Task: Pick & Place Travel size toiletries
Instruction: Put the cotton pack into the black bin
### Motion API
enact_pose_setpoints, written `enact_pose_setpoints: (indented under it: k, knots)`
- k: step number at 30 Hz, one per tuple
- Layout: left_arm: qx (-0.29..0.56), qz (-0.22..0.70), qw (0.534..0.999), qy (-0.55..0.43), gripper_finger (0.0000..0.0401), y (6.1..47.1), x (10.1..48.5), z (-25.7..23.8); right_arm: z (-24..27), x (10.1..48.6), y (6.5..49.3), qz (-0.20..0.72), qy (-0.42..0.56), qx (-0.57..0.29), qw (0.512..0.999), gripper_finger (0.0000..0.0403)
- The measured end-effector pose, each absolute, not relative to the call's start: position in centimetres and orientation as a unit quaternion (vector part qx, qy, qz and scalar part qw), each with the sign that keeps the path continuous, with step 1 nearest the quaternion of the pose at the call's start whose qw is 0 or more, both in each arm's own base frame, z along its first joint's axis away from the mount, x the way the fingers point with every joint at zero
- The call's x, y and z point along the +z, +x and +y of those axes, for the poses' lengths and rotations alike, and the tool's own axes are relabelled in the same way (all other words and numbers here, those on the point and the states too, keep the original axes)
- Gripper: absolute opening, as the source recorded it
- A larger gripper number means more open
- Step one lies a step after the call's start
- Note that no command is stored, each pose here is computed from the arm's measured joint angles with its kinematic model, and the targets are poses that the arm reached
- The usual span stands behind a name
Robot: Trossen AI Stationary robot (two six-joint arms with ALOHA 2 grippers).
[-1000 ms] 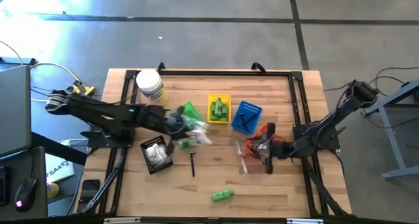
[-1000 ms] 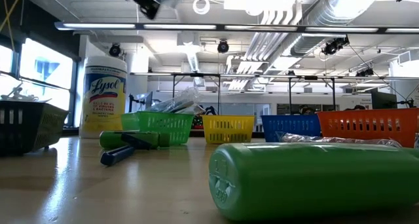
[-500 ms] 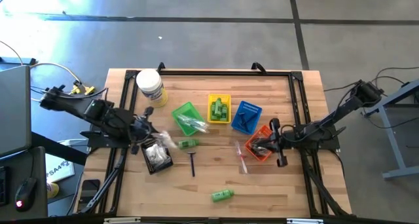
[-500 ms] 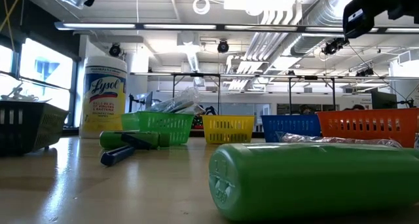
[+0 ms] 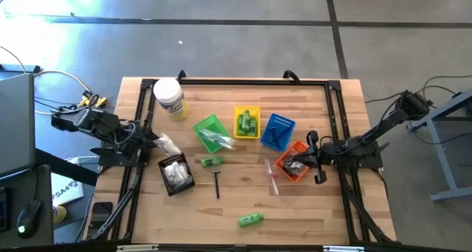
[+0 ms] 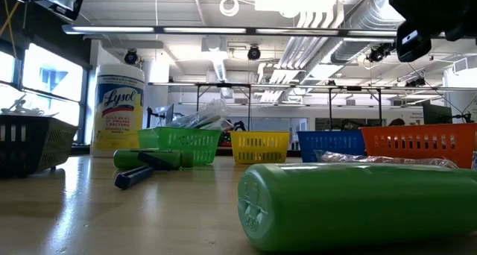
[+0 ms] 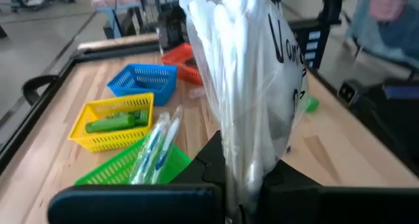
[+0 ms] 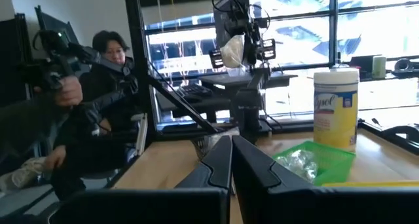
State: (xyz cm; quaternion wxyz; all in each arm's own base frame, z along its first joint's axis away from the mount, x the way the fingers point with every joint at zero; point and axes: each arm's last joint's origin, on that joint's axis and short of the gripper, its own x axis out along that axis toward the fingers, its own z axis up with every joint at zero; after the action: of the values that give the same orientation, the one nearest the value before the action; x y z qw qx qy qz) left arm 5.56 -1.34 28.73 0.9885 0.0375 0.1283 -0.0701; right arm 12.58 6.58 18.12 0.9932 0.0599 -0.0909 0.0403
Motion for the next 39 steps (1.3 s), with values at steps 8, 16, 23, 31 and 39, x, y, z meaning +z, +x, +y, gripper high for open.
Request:
enact_pose_setpoints:
  k: [8, 16, 23, 31, 39]
  knots:
    - [-0.069, 0.139, 0.987, 0.035, 0.0011, 5.3, 28.4, -1.3, 6.6, 18.1, 12.5, -0.092, 0.06, 0.041, 0.993, 0.0004]
    - [-0.068, 0.234, 0.969, 0.041, 0.0021, 7.5, 29.2, -2.0, 6.6, 18.0, 12.5, -0.085, 0.055, 0.043, 0.994, 0.0004]
    - [-0.064, 0.396, 0.911, 0.091, 0.0011, 10.3, 30.2, -3.0, 6.6, 17.9, 12.5, -0.085, 0.056, 0.043, 0.994, 0.0004]
    - [-0.142, 0.542, 0.824, 0.087, 0.0014, 13.8, 29.3, -4.8, 6.6, 17.7, 12.6, -0.072, 0.059, 0.046, 0.995, 0.0003]
    - [-0.187, 0.636, 0.747, 0.054, 0.0013, 16.6, 26.5, -6.2, 6.6, 17.6, 12.6, -0.068, 0.061, 0.046, 0.995, 0.0004]
